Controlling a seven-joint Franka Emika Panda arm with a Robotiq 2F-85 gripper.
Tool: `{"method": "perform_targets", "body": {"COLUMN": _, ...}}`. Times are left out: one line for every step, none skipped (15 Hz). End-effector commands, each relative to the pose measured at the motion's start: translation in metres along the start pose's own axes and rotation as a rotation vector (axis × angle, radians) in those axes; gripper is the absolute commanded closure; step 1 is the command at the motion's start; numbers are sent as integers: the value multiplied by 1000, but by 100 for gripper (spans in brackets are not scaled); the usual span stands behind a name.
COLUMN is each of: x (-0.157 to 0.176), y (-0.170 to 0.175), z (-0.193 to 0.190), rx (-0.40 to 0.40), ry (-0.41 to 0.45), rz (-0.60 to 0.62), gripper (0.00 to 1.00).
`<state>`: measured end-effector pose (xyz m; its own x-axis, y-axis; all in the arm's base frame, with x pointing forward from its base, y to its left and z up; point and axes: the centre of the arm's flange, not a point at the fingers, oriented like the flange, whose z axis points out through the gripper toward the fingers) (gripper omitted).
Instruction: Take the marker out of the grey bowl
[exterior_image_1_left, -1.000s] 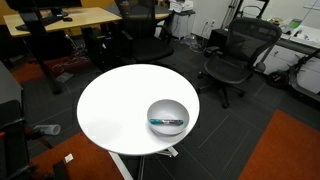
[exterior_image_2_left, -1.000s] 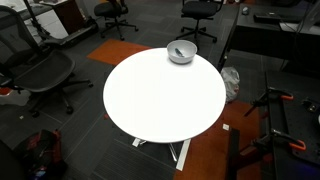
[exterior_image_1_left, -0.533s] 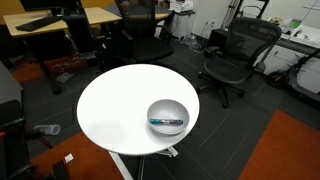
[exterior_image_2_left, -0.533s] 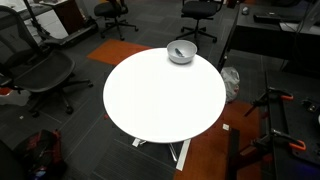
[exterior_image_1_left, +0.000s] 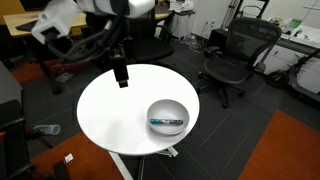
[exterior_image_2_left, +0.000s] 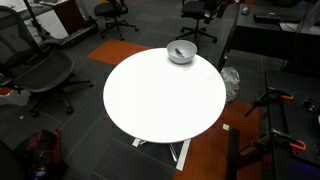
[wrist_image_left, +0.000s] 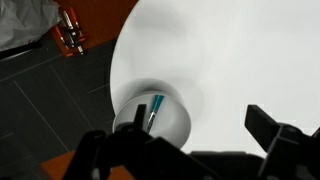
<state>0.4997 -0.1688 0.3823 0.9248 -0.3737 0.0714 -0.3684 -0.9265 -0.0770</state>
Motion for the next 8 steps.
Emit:
{"method": "perform_targets", "body": {"x": 36, "y": 11, "z": 21, "rx": 32, "ry": 19, "rz": 75, "gripper": 0}}
{"method": "perform_targets", "body": {"x": 41, "y": 14, "z": 27, "rx": 39, "ry": 24, "rz": 90, "gripper": 0}}
{"method": "perform_targets", "body": {"x": 47, "y": 18, "z": 32, "rx": 45, "ry": 26, "rz": 106, "gripper": 0}}
{"method": "perform_targets", "body": {"x": 52, "y": 21, "z": 38, "rx": 51, "ry": 27, "rz": 122, "gripper": 0}}
{"method": "perform_targets", "body": {"x": 57, "y": 24, "z": 44, "rx": 56, "ry": 25, "rz": 133, "gripper": 0}}
{"method": "perform_targets", "body": {"x": 63, "y": 27, "z": 50, "rx": 65, "ry": 20, "rz": 142, "gripper": 0}}
{"method": "perform_targets", "body": {"x": 68, "y": 30, "z": 56, "rx": 66, "ry": 17, "rz": 153, "gripper": 0}}
{"method": "perform_targets", "body": {"x": 73, "y": 33, "z": 62, "rx": 70, "ry": 15, "rz": 161, "gripper": 0}}
